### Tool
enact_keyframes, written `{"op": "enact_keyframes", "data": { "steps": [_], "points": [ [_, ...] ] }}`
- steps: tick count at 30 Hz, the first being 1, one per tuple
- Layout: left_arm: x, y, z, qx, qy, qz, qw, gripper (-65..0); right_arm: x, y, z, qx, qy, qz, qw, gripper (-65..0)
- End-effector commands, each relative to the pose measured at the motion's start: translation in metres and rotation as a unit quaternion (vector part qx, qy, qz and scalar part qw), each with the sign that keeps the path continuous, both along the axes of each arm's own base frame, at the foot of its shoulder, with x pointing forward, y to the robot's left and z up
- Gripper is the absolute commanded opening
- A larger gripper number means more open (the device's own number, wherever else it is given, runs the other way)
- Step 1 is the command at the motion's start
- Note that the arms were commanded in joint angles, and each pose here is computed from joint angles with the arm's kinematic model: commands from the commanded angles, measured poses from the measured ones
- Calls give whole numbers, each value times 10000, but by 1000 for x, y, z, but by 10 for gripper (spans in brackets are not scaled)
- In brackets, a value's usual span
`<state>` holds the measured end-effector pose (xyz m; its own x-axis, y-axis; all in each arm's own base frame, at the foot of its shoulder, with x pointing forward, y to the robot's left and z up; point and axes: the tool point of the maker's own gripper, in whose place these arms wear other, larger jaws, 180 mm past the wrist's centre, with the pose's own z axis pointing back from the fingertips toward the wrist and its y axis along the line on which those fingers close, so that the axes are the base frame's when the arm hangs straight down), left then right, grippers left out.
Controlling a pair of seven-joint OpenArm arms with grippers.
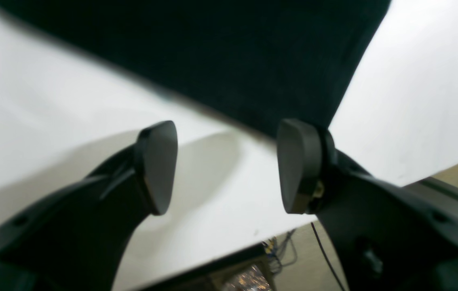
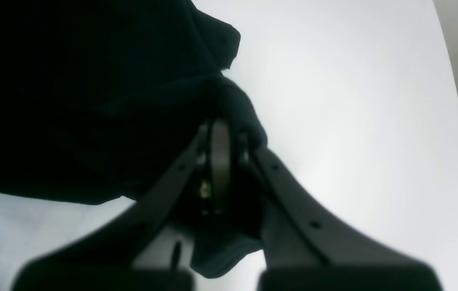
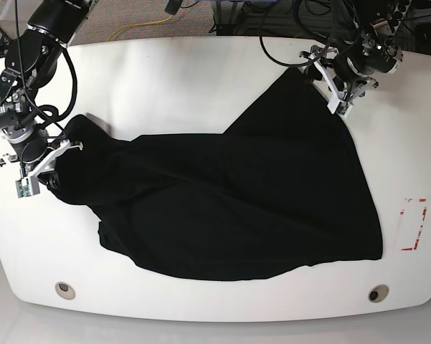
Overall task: Fold the T-shirt properly
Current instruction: 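Pull the grasped fabric with the left gripper away from the right gripper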
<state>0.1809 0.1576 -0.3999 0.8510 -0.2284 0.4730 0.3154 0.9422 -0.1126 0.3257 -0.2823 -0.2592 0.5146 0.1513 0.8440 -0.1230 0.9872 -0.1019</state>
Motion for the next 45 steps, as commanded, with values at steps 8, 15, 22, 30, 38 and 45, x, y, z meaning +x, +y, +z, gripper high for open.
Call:
{"op": "enact_keyframes", "data": {
  "steps": [8,15,22,30,38,45],
  "points": [
    [-18,3,-11,-269,188,580,9978,-285,6,-1,18,-61,-297,50,9995,-650],
    [-31,-8,-42,-632,700,640,9935,-286,6,-1,18,-65,-289,57,9995,-650],
    [-36,-15,-57,-820,932,662,9901,-286,6,-1,19,-85,-307,64,9995,-650],
    [-29,-32,-73,-1130,1159,577,9851,-297,6,-1,19,-82,-293,61,9995,-650],
    [-28,-37,-78,-1203,1238,540,9835,-575,6,-1,20,-98,-305,65,9995,-650],
    [-17,-6,-62,-954,867,933,9873,-614,6,-2,20,-98,-308,58,9995,-650]
  ]
}}
